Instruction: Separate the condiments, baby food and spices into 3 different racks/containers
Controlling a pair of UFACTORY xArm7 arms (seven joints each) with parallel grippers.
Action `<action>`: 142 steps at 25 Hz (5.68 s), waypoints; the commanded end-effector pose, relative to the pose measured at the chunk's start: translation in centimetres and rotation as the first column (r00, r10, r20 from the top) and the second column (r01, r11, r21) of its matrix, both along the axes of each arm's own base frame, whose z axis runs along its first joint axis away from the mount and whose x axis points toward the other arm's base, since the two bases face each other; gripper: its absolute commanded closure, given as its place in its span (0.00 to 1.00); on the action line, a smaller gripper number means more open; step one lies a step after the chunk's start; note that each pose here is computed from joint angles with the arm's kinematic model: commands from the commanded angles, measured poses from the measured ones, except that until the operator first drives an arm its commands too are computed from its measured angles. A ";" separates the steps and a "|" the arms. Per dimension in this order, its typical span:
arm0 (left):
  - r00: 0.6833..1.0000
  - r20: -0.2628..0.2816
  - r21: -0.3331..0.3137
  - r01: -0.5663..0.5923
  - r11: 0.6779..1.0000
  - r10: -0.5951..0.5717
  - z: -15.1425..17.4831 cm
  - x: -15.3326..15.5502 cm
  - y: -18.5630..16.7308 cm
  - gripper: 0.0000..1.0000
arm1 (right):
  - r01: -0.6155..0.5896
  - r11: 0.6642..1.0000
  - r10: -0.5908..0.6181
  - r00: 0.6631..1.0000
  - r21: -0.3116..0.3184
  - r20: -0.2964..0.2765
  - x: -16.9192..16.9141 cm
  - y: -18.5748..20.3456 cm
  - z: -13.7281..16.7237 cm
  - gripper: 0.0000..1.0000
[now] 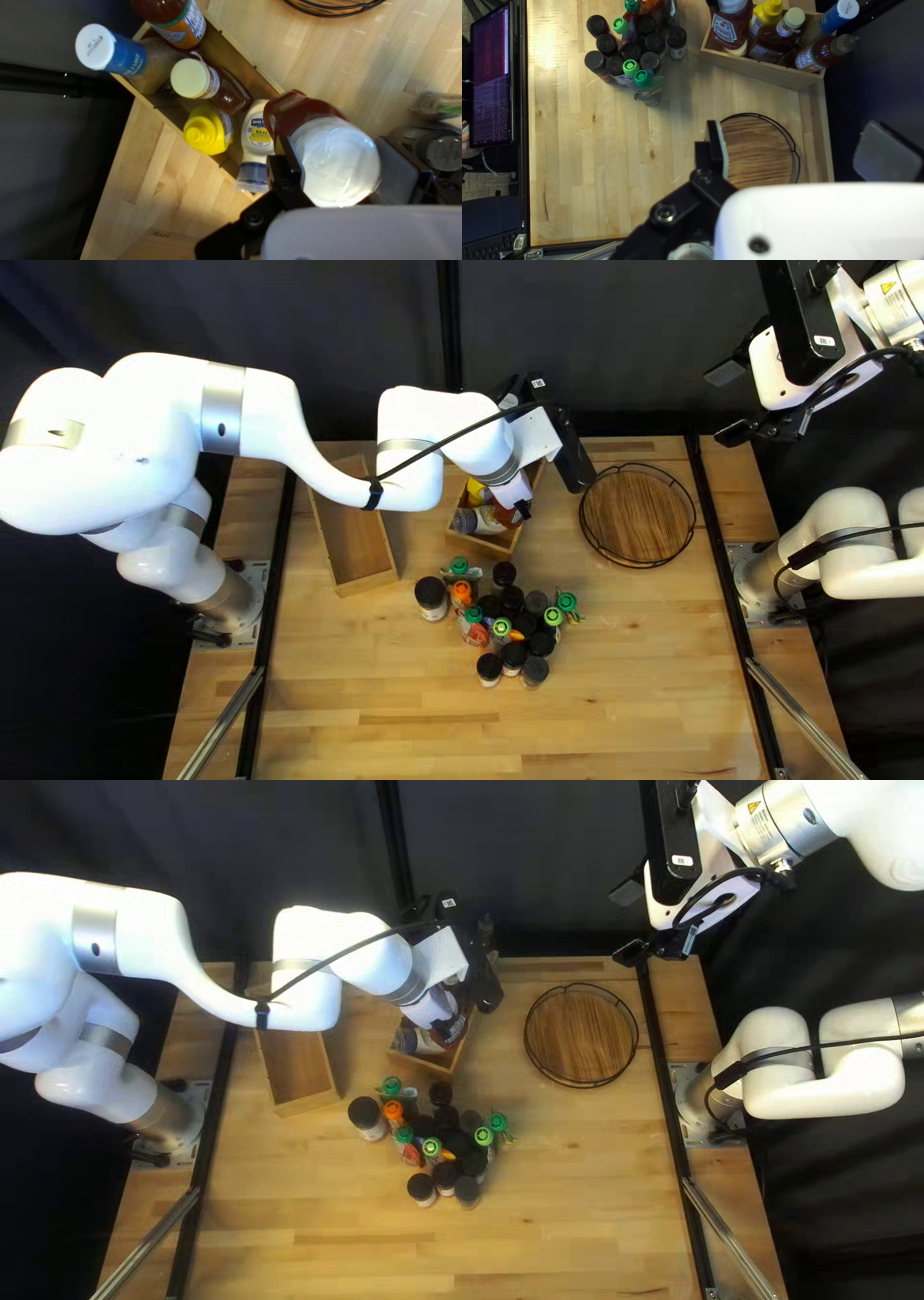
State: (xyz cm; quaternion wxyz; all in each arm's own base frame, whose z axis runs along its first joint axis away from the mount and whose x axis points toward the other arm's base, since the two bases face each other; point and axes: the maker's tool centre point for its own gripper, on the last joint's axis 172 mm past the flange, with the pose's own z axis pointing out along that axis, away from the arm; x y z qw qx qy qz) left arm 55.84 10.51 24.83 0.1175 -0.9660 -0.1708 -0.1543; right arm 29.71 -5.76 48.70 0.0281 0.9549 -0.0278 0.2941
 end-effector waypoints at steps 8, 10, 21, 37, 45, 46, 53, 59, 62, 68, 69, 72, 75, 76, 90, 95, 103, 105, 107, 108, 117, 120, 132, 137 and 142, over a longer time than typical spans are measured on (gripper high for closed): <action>0.999 -0.031 0.060 -0.037 0.998 0.039 -3.0 -0.8 3.6 1.00 | 0.000 1.000 0.000 1.000 0.000 0.000 0.0 0.0 0.0 0.00; 0.998 -0.037 0.075 -0.045 0.996 0.048 -3.3 -0.9 3.9 1.00 | 0.000 1.000 0.000 1.000 0.000 0.000 0.0 0.0 0.0 0.00; 0.997 -0.033 0.059 -0.061 0.996 0.063 -4.9 -1.0 4.0 1.00 | 0.000 1.000 0.000 1.000 0.000 0.000 0.0 0.0 0.0 0.00; 0.998 -0.012 0.015 -0.057 0.998 0.058 -5.9 -0.5 3.7 0.00 | 0.000 1.000 0.000 1.000 0.000 0.000 0.0 0.0 0.0 0.00; 0.999 -0.028 -0.022 -0.032 0.999 0.032 -2.7 -0.7 1.0 0.00 | 0.000 1.000 0.000 1.000 0.000 0.000 0.0 0.0 0.0 0.00; 0.999 -0.038 -0.040 -0.021 0.999 0.020 -1.8 -1.0 0.0 0.00 | 0.000 1.000 0.000 1.000 0.000 0.000 0.0 0.0 0.0 0.00; 0.976 -0.098 -0.193 0.174 0.966 -0.195 1.0 -3.5 -8.0 0.00 | 0.000 1.000 0.000 1.000 0.000 0.000 0.0 0.0 0.0 0.00; 0.875 -0.125 -0.276 0.422 0.863 -0.468 1.9 -6.6 -15.4 0.00 | 0.000 1.000 0.000 1.000 0.000 0.000 0.0 0.0 0.0 0.00; 0.796 -0.122 -0.296 0.541 0.787 -0.593 1.8 -8.2 -18.3 0.00 | 0.000 1.000 0.000 1.000 0.000 0.000 0.0 0.0 0.0 0.00; 0.654 -0.133 -0.306 0.687 0.659 -0.744 0.3 -10.8 -20.3 0.00 | 0.000 1.000 0.000 1.000 0.000 0.000 0.0 0.0 0.0 0.00; 0.640 -0.134 -0.302 0.701 0.647 -0.756 -0.1 -11.5 -20.0 0.00 | 0.000 1.000 0.000 1.000 0.000 0.000 0.0 0.0 0.0 0.00; 0.629 -0.139 -0.288 0.714 0.639 -0.765 -1.2 -13.2 -19.1 0.00 | 0.000 1.000 0.000 1.000 0.000 0.000 0.0 0.0 0.0 0.00; 0.652 -0.148 -0.268 0.698 0.664 -0.744 -1.9 -14.2 -17.7 0.00 | 0.000 1.000 0.000 1.000 0.000 0.000 0.0 0.0 0.0 0.00; 0.673 -0.149 -0.260 0.680 0.685 -0.725 -2.0 -14.4 -16.9 0.00 | 0.000 1.000 0.000 1.000 0.000 0.000 0.0 0.0 0.0 0.00; 0.680 -0.166 -0.237 0.676 0.698 -0.715 -4.4 -11.0 -12.6 0.00 | 0.000 1.000 0.000 1.000 0.000 0.000 0.0 0.0 0.0 0.00; 0.589 -0.171 -0.223 0.758 0.613 -0.790 -5.5 -12.2 -10.1 0.00 | 0.000 1.000 0.000 1.000 0.000 0.000 0.0 0.0 0.0 0.00; 0.495 -0.184 -0.231 0.818 0.527 -0.849 -7.7 -11.2 -9.5 0.00 | 0.000 1.000 0.000 1.000 0.000 0.000 0.0 0.0 0.0 0.00; 0.485 -0.189 -0.228 0.824 0.519 -0.854 -7.7 -11.0 -9.6 0.00 | 0.000 1.000 0.000 1.000 0.000 0.000 0.0 0.0 0.0 0.00; 0.477 -0.198 -0.224 0.828 0.513 -0.856 -7.9 -10.8 -9.6 0.00 | 0.000 1.000 0.000 1.000 0.000 0.000 0.0 0.0 0.0 0.00; 0.476 -0.200 -0.223 0.829 0.513 -0.856 -8.0 -10.7 -9.6 0.00 | 0.000 1.000 0.000 1.000 0.000 0.000 0.0 0.0 0.0 0.00; 0.466 -0.232 -0.222 0.829 0.513 -0.854 -9.1 -10.1 -9.7 0.06 | 0.000 1.000 0.000 1.000 0.000 0.000 0.0 0.0 0.0 0.00; 0.465 -0.236 -0.222 0.829 0.513 -0.853 -9.0 -10.1 -9.8 0.47 | 0.000 1.000 0.000 1.000 0.000 0.000 0.0 0.0 0.0 0.00; 0.457 -0.245 -0.226 0.831 0.508 -0.855 -8.5 -10.1 -10.1 1.00 | 0.000 1.000 0.000 1.000 0.000 0.000 0.0 0.0 0.0 0.00; 0.462 -0.249 -0.212 0.831 0.514 -0.851 -4.3 -10.4 -10.3 1.00 | 0.000 1.000 0.000 1.000 0.000 0.000 0.0 0.0 0.0 0.00; 0.504 -0.270 -0.185 0.809 0.558 -0.820 1.4 -11.6 -8.3 1.00 | 0.000 1.000 0.000 1.000 0.000 0.000 0.0 0.0 0.0 0.00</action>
